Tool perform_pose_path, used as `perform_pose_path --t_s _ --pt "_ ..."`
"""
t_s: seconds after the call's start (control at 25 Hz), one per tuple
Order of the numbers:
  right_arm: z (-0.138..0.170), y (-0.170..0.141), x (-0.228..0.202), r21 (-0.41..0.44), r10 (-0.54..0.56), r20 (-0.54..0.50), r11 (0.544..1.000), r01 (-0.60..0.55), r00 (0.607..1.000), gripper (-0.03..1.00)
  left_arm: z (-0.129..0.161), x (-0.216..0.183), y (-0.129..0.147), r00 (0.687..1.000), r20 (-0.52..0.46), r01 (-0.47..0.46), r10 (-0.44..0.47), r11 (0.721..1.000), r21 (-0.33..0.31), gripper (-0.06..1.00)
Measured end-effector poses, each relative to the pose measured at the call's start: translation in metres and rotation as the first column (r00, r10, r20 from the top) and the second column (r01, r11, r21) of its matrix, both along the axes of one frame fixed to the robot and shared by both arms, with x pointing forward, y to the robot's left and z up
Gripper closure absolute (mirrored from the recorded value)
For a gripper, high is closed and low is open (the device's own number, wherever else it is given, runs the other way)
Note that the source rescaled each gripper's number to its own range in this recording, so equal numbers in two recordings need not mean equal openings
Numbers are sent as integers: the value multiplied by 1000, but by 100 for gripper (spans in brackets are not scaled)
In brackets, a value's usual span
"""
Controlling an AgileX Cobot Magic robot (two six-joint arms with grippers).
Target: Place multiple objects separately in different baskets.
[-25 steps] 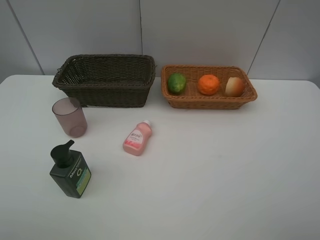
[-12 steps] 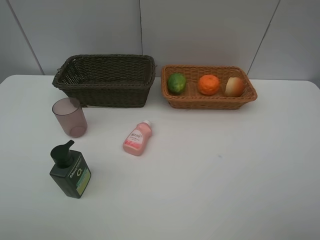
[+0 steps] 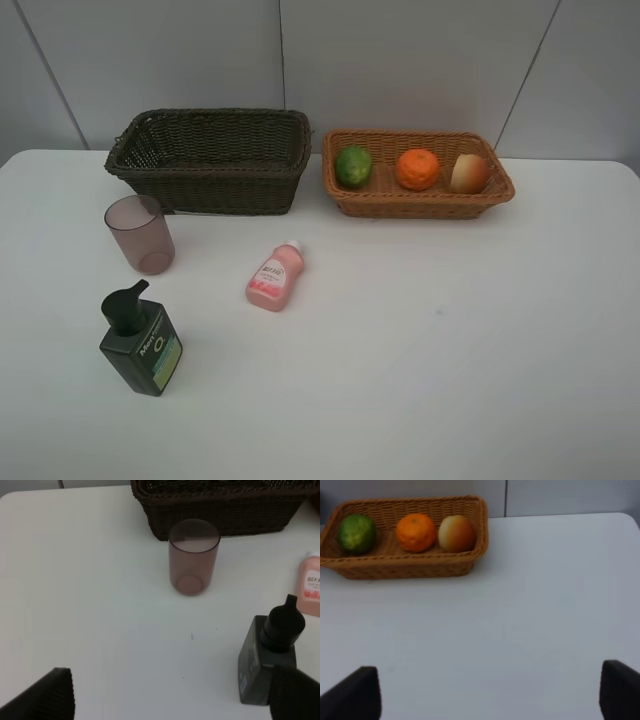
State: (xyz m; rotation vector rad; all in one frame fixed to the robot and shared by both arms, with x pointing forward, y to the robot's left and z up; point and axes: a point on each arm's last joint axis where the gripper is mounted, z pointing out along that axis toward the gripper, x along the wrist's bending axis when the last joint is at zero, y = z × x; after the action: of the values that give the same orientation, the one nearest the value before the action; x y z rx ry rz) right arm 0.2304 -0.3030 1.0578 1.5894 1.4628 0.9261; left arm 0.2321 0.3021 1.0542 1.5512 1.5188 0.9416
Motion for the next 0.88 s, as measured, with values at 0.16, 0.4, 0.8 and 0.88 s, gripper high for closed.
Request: perform_pose_path --t_s 0.16,0.4,0.8,0.88 --pt "0 0 0 -1 -11 0 1000 11 1000 13 0 0 0 1000 0 0 0 1000 0 -6" --pt "0 0 0 0 -11 2 1000 11 1000 13 0 0 0 1000 0 0 0 1000 0 -6" --pt "0 0 0 -1 -11 3 1000 11 1000 13 0 0 0 1000 0 0 0 1000 0 -6" --pt "0 0 0 -1 -11 3 1000 11 1000 13 0 0 0 1000 0 3 -3 1000 -5 -6"
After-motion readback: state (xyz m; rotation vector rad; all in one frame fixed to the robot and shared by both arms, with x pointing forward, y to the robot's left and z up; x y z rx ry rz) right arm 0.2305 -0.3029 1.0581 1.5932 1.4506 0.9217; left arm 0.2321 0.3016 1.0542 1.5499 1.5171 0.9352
